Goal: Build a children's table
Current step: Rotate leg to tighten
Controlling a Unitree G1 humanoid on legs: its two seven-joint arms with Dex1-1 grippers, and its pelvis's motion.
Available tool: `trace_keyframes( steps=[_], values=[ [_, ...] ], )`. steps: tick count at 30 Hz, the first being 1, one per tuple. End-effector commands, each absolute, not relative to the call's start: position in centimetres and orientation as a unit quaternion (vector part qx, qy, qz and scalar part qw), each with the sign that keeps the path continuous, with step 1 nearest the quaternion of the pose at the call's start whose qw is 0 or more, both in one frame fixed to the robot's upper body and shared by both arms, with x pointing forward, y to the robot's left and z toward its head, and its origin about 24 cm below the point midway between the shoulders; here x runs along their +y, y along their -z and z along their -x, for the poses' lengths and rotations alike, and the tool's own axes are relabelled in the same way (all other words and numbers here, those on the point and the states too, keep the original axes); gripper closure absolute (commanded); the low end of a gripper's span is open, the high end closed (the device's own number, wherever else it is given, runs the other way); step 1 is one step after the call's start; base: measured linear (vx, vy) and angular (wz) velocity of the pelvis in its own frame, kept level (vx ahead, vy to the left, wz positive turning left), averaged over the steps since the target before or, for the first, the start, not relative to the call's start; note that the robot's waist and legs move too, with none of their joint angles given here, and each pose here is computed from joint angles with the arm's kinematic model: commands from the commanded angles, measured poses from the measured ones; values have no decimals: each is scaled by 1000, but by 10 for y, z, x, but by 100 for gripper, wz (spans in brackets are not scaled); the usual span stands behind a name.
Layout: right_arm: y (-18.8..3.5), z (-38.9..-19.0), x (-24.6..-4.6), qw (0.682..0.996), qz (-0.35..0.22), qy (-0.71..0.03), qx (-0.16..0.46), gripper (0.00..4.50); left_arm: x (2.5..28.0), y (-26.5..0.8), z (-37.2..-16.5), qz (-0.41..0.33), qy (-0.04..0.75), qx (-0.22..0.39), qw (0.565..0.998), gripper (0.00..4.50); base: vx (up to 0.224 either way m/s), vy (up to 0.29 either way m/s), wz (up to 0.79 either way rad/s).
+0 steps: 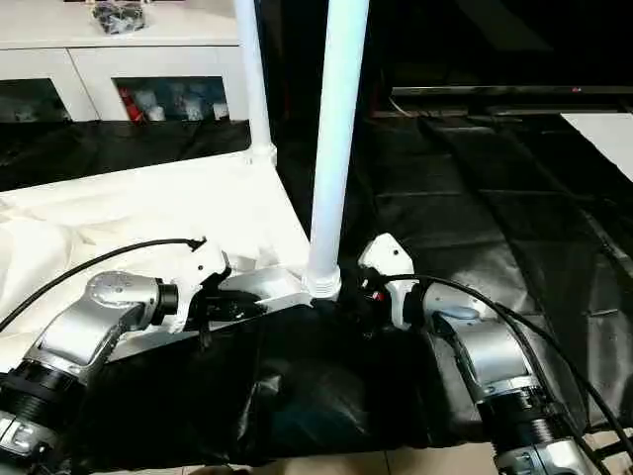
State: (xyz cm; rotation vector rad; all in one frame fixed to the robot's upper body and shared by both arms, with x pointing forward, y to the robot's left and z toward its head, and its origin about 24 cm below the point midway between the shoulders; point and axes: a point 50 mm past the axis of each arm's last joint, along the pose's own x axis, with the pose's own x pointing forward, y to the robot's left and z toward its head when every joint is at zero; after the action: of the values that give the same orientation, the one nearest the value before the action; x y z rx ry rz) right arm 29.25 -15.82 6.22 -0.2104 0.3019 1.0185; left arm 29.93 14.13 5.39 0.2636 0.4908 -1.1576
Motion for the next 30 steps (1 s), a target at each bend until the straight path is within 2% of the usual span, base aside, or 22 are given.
trace_keyframes(
  steps=[1,4,9,17,18,25,28,30],
  values=[
    [-66,-296,-155,854,106,-491,138,0,143,-52,-298,-126,541,237,797,437,0,0,0],
    [-66,-296,-154,852,104,-494,139,0,144,-49,-296,-135,543,244,792,437,0,0,0],
    [-62,-308,-149,866,126,-463,142,0,143,-47,-294,-147,544,244,790,437,0,0,0],
    [-59,-314,-138,854,133,-481,147,0,137,-52,-294,-135,546,225,795,437,0,0,0],
    [-59,-315,-137,853,133,-482,147,19,136,-52,-294,-133,548,221,796,446,0,0,0],
    [-57,-322,-134,856,136,-478,143,58,135,-53,-293,-129,551,214,796,450,0,0,0],
    [-58,-323,-133,856,133,-478,142,92,135,-53,-292,-126,553,215,795,450,0,0,0],
    [-57,-323,-133,856,133,-479,141,92,135,-52,-291,-126,553,216,795,450,0,0,0]
  ],
)
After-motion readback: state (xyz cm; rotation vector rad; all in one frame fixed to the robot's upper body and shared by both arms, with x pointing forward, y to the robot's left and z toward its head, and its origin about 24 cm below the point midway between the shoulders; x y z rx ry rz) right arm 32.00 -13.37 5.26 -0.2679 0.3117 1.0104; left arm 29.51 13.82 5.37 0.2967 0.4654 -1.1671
